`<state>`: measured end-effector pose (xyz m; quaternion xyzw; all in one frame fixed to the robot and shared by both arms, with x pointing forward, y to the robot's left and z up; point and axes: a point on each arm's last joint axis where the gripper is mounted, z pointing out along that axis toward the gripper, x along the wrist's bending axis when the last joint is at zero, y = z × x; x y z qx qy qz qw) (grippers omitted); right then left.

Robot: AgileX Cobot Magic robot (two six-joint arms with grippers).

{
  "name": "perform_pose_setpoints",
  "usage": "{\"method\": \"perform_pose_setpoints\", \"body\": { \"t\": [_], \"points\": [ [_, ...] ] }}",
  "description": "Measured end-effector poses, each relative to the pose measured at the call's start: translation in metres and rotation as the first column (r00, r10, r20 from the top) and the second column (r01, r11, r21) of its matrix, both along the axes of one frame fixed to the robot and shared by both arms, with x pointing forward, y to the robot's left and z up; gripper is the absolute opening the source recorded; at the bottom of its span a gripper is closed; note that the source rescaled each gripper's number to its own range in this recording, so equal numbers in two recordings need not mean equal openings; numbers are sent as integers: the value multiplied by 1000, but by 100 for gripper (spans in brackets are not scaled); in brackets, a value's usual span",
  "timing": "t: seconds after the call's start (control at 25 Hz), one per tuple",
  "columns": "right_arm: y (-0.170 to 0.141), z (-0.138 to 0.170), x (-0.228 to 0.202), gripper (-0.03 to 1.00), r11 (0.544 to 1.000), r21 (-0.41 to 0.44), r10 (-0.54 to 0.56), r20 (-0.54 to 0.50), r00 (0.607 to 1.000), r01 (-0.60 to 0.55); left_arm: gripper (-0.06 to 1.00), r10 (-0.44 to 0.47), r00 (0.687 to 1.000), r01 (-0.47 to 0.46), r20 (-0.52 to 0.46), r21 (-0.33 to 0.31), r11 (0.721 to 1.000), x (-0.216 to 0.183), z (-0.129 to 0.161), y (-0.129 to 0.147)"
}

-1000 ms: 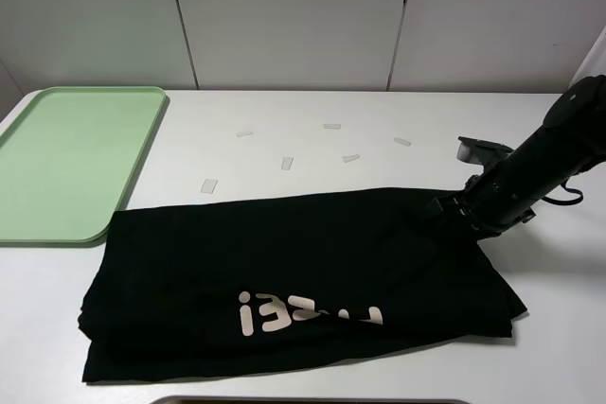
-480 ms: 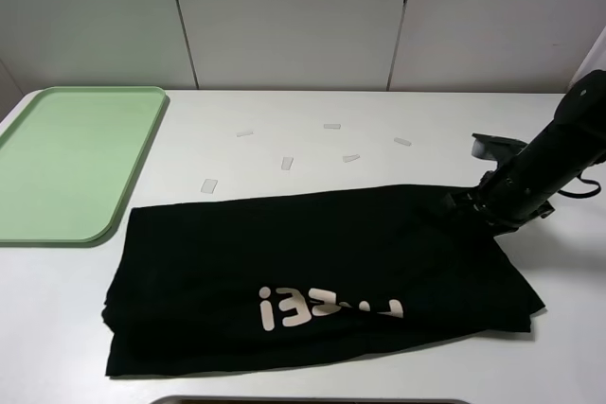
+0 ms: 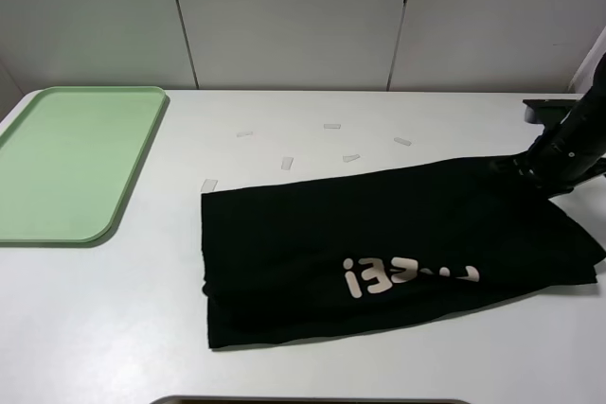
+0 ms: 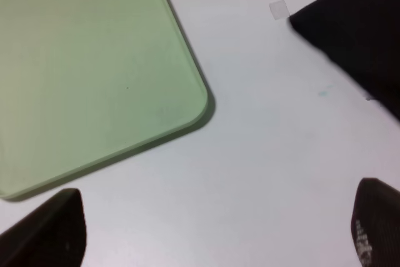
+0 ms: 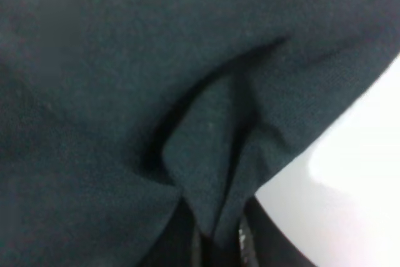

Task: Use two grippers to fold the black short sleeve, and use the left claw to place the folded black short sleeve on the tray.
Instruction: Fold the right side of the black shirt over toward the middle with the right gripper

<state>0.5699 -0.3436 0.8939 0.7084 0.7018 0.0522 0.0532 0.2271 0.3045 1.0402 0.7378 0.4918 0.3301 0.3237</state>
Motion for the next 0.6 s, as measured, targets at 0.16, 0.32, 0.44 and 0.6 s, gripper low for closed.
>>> {"method": "perform_pose_setpoints", "body": {
  "t": [0.16, 0.32, 0.44, 0.6],
  "points": [
    [-25, 7, 2, 0, 992, -111, -56, 1, 998, 56, 84, 0, 1000, 0, 0, 0, 1000, 0, 0, 0],
    [-30, 8, -3, 0, 981, -172, -96, -43, 994, 88, 84, 0, 1000, 0, 0, 0, 1000, 0, 0, 0],
    [-24, 13, -3, 0, 974, -216, -81, -69, 994, 65, 84, 0, 1000, 0, 0, 0, 1000, 0, 0, 0],
    [-8, 29, -2, 0, 968, -247, -55, -42, 998, 43, 84, 0, 1000, 0, 0, 0, 1000, 0, 0, 0]
  ]
}}
